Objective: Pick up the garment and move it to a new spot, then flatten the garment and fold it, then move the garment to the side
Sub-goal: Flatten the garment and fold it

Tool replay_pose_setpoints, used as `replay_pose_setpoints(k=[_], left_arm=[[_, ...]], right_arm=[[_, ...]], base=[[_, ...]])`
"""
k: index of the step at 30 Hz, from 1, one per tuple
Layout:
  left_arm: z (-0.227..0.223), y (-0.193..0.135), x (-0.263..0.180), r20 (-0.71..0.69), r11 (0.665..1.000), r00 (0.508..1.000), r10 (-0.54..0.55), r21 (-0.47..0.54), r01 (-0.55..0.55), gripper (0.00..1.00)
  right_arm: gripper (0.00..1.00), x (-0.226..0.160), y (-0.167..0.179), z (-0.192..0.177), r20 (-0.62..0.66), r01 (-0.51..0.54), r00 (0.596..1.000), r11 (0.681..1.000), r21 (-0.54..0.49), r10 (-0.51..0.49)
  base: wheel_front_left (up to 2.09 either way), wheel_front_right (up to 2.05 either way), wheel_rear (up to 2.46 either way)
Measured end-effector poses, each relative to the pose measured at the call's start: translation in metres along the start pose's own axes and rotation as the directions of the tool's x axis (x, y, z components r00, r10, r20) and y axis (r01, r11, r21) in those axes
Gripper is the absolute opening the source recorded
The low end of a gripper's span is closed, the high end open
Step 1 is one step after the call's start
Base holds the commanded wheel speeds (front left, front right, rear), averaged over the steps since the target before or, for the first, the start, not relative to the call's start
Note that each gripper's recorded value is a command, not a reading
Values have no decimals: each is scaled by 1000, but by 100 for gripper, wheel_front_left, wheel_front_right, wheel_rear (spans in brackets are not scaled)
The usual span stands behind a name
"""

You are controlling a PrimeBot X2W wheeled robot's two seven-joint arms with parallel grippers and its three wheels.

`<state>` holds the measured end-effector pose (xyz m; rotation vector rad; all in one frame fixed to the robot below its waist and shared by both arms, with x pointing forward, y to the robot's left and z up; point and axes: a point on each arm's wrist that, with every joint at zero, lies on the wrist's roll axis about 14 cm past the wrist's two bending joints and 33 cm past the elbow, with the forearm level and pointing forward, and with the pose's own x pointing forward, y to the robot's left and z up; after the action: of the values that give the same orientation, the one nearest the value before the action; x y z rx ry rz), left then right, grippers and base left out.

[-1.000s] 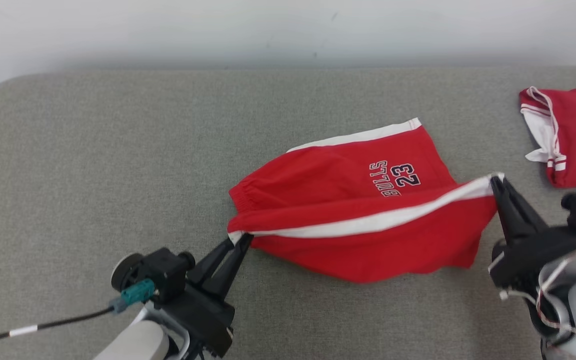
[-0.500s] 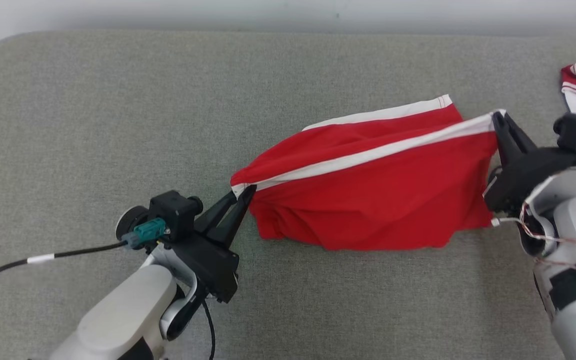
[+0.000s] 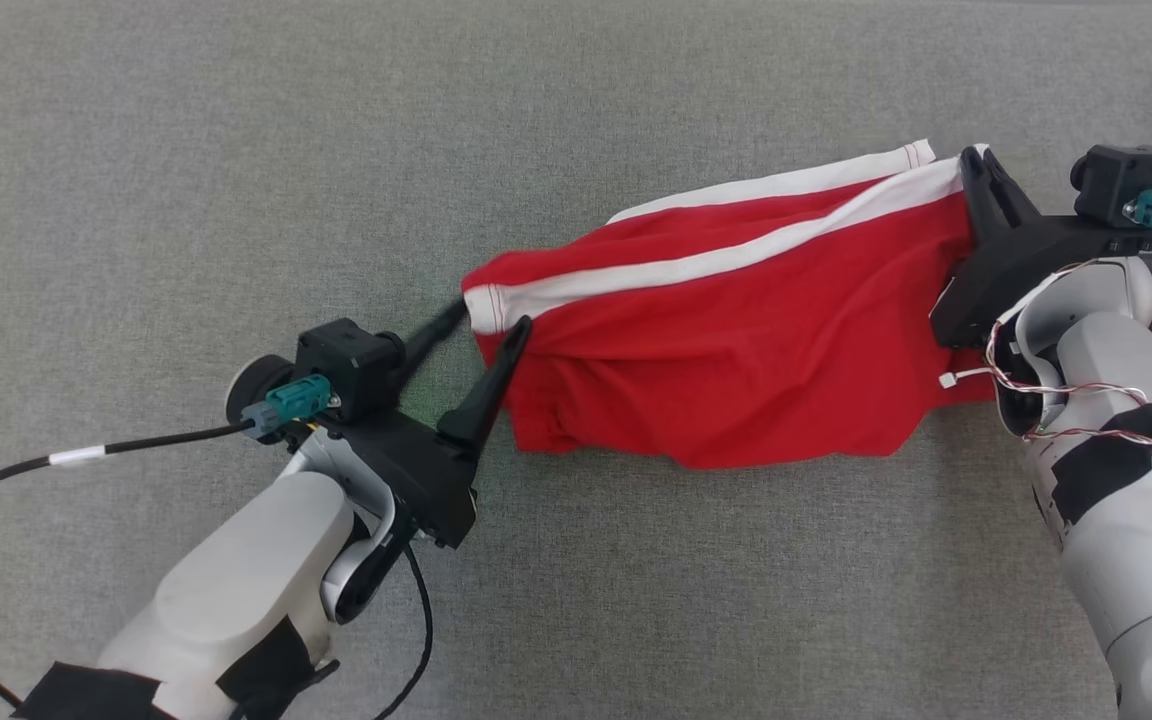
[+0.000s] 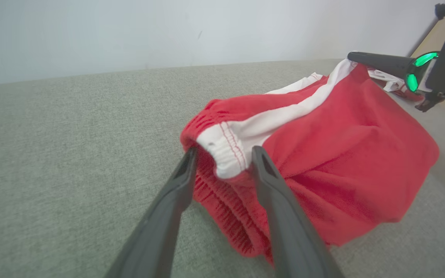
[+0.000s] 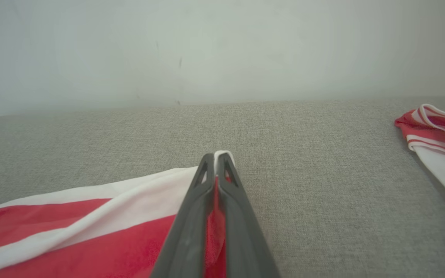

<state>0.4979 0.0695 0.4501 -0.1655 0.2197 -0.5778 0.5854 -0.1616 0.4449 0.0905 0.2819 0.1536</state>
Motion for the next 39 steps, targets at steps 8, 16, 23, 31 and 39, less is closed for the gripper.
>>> replay_pose_setpoints(k=[8,16,23,31,39], left_arm=[[12,0,-8,51,1000,998,25,-1,-25,100],[21,3,-31,108,997,991,81,-26,-79,100],[60,23,-70,274,976,939,207,8,-217,100],[68,61,-125,352,907,850,392,7,-422,100],[55,71,-149,340,869,818,464,7,-495,100]], right_arm=[[100,-8,2,6,23,-3,1000,1000,-24,4],[100,-27,-8,2,19,7,1000,999,-48,-6],[100,-44,-19,-22,-46,21,999,999,-38,-22],[100,-50,-14,-48,-121,10,993,1000,-20,-12],[45,-52,-9,-72,-222,11,975,1000,5,-10]], base=[[0,0,0],[0,0,0],[0,0,0],[0,0,0],[0,0,0]])
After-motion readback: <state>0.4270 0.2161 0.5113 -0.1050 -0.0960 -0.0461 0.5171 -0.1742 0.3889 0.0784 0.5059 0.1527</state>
